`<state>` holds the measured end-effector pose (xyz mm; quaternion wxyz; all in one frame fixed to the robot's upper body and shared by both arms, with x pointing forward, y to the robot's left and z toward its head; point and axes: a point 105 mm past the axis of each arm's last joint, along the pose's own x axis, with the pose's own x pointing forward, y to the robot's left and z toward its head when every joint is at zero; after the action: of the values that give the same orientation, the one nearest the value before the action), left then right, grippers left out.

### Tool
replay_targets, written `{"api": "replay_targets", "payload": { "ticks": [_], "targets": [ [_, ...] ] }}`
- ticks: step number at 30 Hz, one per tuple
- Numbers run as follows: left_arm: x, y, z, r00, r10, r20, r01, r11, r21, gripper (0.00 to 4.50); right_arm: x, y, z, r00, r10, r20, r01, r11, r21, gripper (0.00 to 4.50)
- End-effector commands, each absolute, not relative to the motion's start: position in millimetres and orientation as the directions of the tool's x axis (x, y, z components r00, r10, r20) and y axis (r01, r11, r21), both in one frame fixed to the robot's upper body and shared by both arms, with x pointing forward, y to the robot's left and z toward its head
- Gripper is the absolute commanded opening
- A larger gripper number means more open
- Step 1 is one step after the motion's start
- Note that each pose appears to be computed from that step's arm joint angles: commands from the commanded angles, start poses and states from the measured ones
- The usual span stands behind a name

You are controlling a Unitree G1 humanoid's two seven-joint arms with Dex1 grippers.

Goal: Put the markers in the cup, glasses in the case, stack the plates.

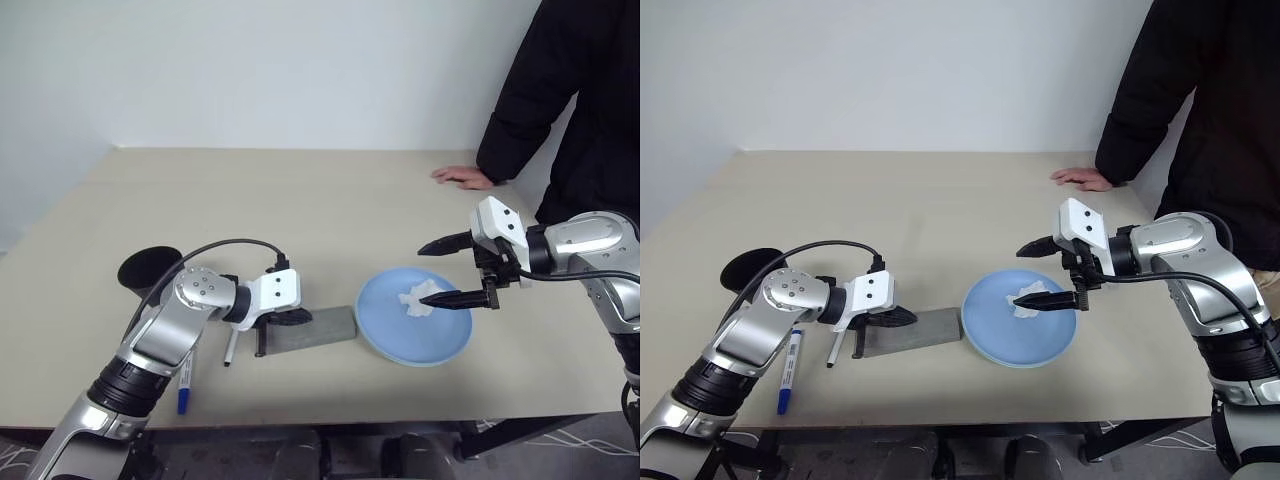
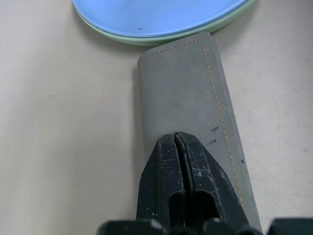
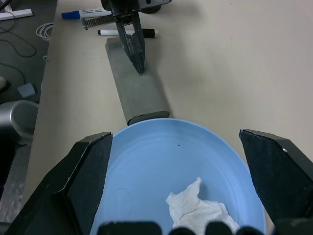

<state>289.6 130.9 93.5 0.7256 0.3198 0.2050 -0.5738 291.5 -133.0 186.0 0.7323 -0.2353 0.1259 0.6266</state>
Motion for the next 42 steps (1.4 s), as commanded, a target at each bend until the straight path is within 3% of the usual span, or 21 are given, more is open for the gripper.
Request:
{"api": "replay_targets", "payload": {
  "ticks": [1,7,10,17,21,27,42],
  "targets": [
    [293.5,136.2,117.2,0.340,-0.729,-0.594,0.940,0.248,0.234,0.03,290.8,-132.0,198.1,0.195,0.865,-0.462,-0.968,0.093,-0.234,4.50],
    [277.4,141.3,142.3,0.411,-0.771,-0.487,0.907,0.402,0.129,0.03,290.5,-134.5,196.3,0.199,0.865,-0.460,-0.968,0.101,-0.228,4.50],
    [274.1,150.0,155.9,0.481,-0.761,-0.435,0.861,0.503,0.072,0.59,290.5,-135.1,194.7,0.197,0.866,-0.460,-0.969,0.102,-0.224,4.50],
    [261.3,192.0,150.3,0.656,-0.585,-0.478,0.685,0.726,0.052,3.00,295.3,-134.5,192.0,0.177,0.870,-0.461,-0.973,0.086,-0.212,4.50],
    [268.3,211.3,139.1,0.749,-0.436,-0.499,0.534,0.843,0.066,4.37,298.3,-132.4,191.5,0.162,0.873,-0.460,-0.976,0.072,-0.208,4.50],
    [272.5,221.5,123.9,0.796,-0.306,-0.522,0.379,0.925,0.036,4.37,301.2,-129.6,190.1,0.144,0.876,-0.461,-0.978,0.054,-0.204,4.50],
    [269.5,218.1,87.6,0.702,-0.191,-0.686,0.232,0.972,-0.033,4.37,300.2,-130.1,189.9,0.142,0.874,-0.464,-0.978,0.052,-0.200,4.50]
  ]
}}
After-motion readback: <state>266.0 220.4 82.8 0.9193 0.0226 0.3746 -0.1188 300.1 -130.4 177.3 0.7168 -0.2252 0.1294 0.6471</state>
